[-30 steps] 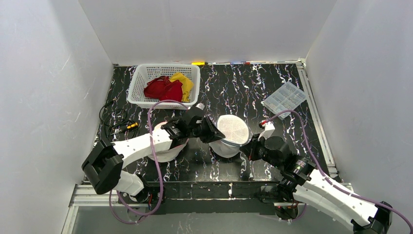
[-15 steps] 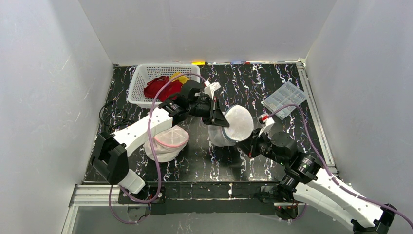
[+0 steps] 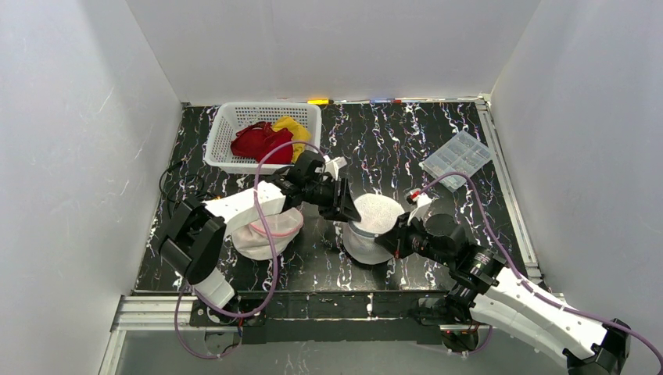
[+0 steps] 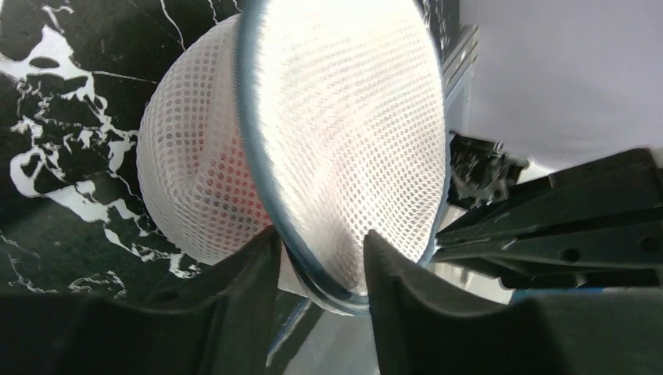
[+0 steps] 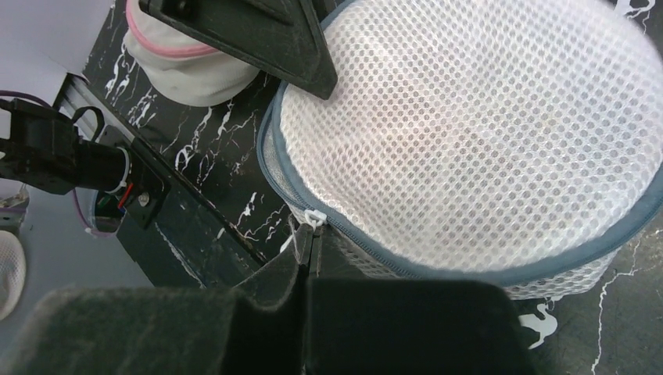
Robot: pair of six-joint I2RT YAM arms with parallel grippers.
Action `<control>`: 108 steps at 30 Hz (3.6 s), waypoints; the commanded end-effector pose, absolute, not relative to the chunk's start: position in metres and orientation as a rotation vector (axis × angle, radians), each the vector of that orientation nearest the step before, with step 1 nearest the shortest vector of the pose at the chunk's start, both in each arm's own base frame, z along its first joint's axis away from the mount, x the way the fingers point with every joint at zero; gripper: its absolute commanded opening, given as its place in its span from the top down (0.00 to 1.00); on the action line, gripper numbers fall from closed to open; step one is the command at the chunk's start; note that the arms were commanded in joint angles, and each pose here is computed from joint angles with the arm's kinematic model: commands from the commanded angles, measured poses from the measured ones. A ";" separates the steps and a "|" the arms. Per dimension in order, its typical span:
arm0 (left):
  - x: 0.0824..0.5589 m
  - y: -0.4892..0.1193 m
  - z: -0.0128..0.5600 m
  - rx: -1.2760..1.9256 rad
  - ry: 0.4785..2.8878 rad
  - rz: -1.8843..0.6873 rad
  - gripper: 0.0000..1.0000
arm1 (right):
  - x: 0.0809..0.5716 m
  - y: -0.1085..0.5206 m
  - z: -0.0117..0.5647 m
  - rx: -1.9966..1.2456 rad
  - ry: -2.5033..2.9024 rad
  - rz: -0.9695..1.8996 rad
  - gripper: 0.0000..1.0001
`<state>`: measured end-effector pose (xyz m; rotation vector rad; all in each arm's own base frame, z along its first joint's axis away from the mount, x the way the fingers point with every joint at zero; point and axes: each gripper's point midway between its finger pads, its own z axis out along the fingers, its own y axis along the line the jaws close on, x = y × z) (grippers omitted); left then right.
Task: Unzip the laundry bag and remove the bra
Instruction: Unzip the laundry bag at the center of the board.
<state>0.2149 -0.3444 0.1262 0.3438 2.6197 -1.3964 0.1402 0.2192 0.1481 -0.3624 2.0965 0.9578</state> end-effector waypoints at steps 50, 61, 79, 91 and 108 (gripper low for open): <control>0.199 -0.338 0.136 -0.596 2.545 -1.144 1.00 | 0.145 0.225 0.175 -0.380 2.022 0.936 0.99; 0.218 -0.307 0.155 -0.521 2.431 -1.043 1.00 | 0.159 0.187 0.168 -0.208 2.130 0.702 0.99; 0.238 -0.335 0.194 0.153 2.483 -1.463 1.00 | 0.159 0.209 0.186 -0.231 2.057 0.834 0.99; 0.215 -0.273 0.164 -0.083 2.706 -1.030 0.14 | 0.157 0.222 0.176 -0.228 2.055 0.910 0.99; 0.193 -0.312 0.198 -0.618 2.466 -1.152 0.02 | 0.156 0.234 0.170 -0.259 2.059 0.940 0.99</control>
